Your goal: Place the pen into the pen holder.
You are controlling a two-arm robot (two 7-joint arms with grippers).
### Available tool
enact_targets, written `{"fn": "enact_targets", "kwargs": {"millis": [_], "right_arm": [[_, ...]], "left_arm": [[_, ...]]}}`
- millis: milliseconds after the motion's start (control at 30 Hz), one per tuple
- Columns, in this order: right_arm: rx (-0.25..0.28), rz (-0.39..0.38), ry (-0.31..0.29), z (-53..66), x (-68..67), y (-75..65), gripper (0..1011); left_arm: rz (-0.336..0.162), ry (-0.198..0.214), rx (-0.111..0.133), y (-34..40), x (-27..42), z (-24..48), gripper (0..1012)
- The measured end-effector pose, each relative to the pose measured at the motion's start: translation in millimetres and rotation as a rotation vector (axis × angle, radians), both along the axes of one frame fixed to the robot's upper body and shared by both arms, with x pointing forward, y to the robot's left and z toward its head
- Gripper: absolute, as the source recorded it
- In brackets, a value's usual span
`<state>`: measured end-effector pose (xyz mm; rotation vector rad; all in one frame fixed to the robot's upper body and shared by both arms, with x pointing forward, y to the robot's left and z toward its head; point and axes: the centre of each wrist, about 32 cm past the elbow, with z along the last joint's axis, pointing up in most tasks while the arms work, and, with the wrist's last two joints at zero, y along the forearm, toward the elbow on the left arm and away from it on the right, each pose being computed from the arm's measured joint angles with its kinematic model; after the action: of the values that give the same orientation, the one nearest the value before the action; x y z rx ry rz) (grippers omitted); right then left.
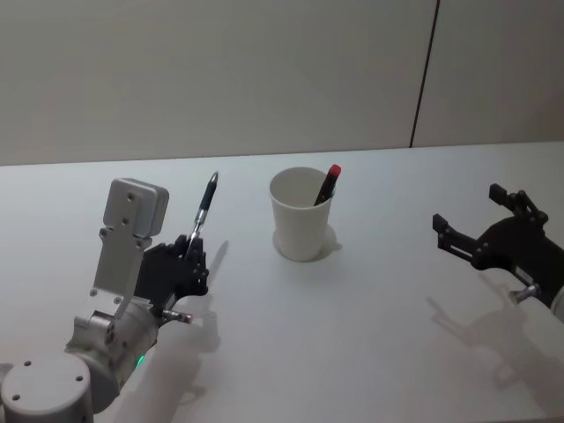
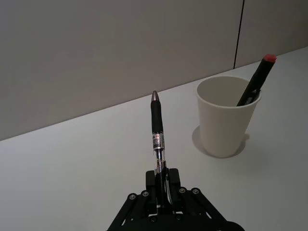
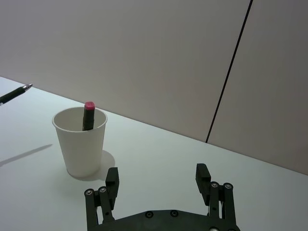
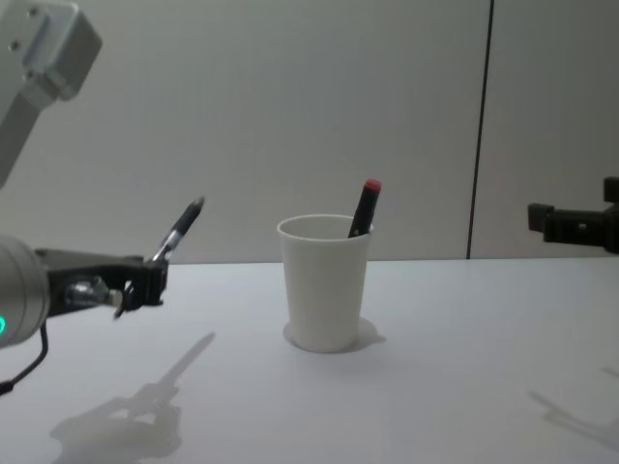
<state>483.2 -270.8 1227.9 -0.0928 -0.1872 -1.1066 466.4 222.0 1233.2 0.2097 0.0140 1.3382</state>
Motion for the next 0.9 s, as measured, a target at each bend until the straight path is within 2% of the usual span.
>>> {"fn": "enact_targets", "kwargs": {"millis": [133,333,433,467,533,633,700,900], "right_arm": [[0.0,0.0,0.0,0.0,0.0,0.0,1001],[0.0,0.0,0.0,0.0,0.0,0.0,1001],[0.0,0.0,0.0,0.0,0.0,0.0,1001],[0.0,0.0,0.0,0.0,0.0,0.0,1001],[0.0,0.0,0.0,0.0,0.0,0.0,1001],[0.0,0.0,0.0,0.0,0.0,0.0,1002],[0.0,0.0,0.0,0.0,0.0,0.0,1001],[0.0,0.0,0.0,0.0,0.0,0.0,1001]], "left_arm": [[-0.059,-0.048,-0.007,4.6,5.0,1.2,175],[-0.134,-0.1,-0.015,9.7,12.6,1.9,175],[-0.191,-0.133,-0.022,12.7,18.5,2.4,175],[-0.191,-0.133,-0.022,12.7,18.5,2.4,175],[-0.238,-0.159,-0.027,14.6,23.3,2.7,175],[-0.265,-0.172,-0.029,15.5,25.9,2.9,175],[-0.309,-0.194,-0.034,16.6,30.3,3.0,175],[-0.399,-0.232,-0.045,17.0,38.8,3.1,175]]}}
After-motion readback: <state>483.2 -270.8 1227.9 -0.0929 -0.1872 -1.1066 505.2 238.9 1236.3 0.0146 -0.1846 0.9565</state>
